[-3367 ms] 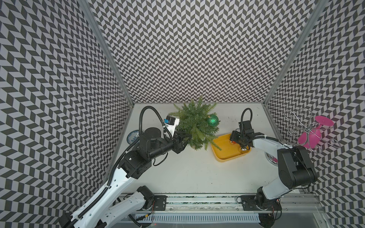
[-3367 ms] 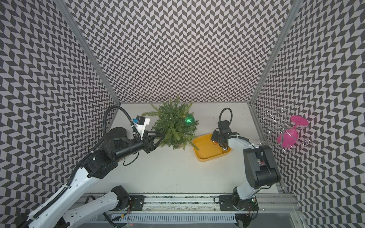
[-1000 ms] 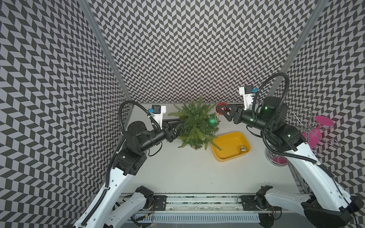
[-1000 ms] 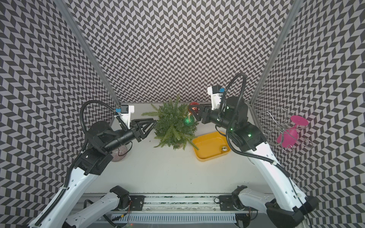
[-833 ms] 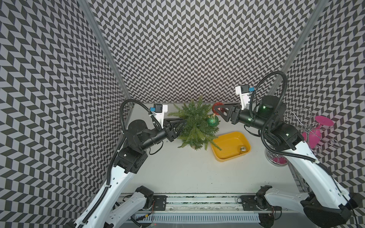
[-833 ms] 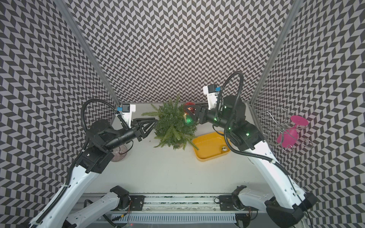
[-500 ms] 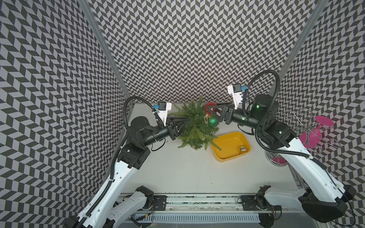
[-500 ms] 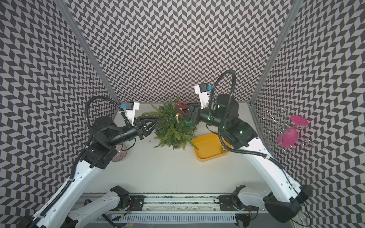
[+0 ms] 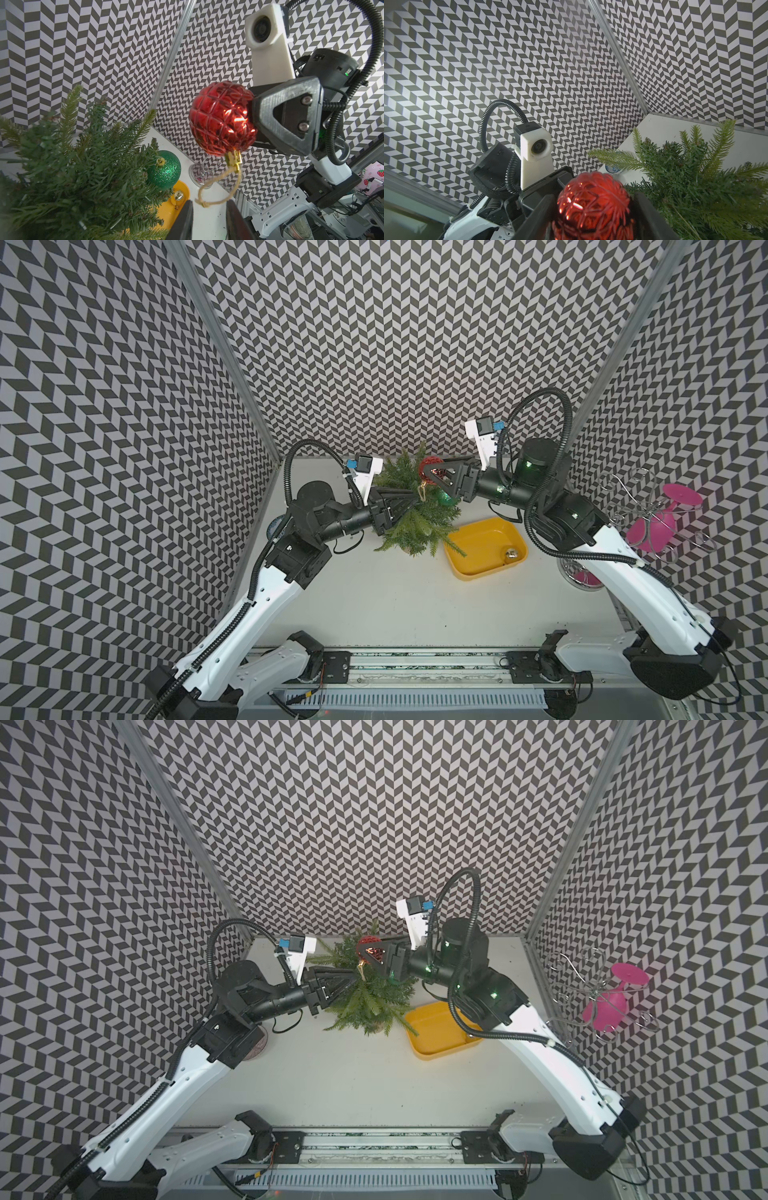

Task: Decorate the small christmas tree with ornaments
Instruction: Hang an ornament on the christmas tree.

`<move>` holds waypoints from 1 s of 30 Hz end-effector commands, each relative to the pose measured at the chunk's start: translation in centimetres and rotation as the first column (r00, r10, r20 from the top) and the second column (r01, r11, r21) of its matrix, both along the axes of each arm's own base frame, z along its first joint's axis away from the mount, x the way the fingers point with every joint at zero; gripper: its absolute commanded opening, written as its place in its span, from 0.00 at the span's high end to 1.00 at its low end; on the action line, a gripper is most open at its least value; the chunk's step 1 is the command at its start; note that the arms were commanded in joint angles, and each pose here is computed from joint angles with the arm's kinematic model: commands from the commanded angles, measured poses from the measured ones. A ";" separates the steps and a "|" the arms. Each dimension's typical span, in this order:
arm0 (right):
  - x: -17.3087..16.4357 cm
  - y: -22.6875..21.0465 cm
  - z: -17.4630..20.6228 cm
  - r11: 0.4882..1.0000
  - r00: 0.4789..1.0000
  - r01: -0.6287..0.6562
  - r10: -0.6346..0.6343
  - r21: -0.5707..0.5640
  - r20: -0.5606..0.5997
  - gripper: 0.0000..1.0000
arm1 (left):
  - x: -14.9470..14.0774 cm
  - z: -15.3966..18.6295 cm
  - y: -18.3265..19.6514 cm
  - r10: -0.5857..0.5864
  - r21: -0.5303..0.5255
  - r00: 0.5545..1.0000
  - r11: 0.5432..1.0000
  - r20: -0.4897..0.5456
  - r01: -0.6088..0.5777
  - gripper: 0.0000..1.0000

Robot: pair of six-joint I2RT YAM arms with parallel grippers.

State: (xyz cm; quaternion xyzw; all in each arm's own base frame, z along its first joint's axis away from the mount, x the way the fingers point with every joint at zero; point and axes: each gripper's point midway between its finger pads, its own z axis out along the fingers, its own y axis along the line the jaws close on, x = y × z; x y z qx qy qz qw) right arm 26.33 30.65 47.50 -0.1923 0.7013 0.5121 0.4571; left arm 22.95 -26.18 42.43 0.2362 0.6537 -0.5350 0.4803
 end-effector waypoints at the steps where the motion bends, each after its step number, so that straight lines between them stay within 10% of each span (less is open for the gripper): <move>1: -0.5 0.3 2.5 0.998 0.998 -0.026 0.022 0.065 0.063 0.43 | -0.3 2.1 0.1 0.003 -0.034 0.998 0.999 0.068 -0.001 0.71; 30: 0.4 0.0 1.1 0.998 0.998 0.031 -0.034 0.051 0.059 0.43 | -0.1 1.6 0.6 0.058 0.002 0.994 0.998 0.089 -0.059 1.00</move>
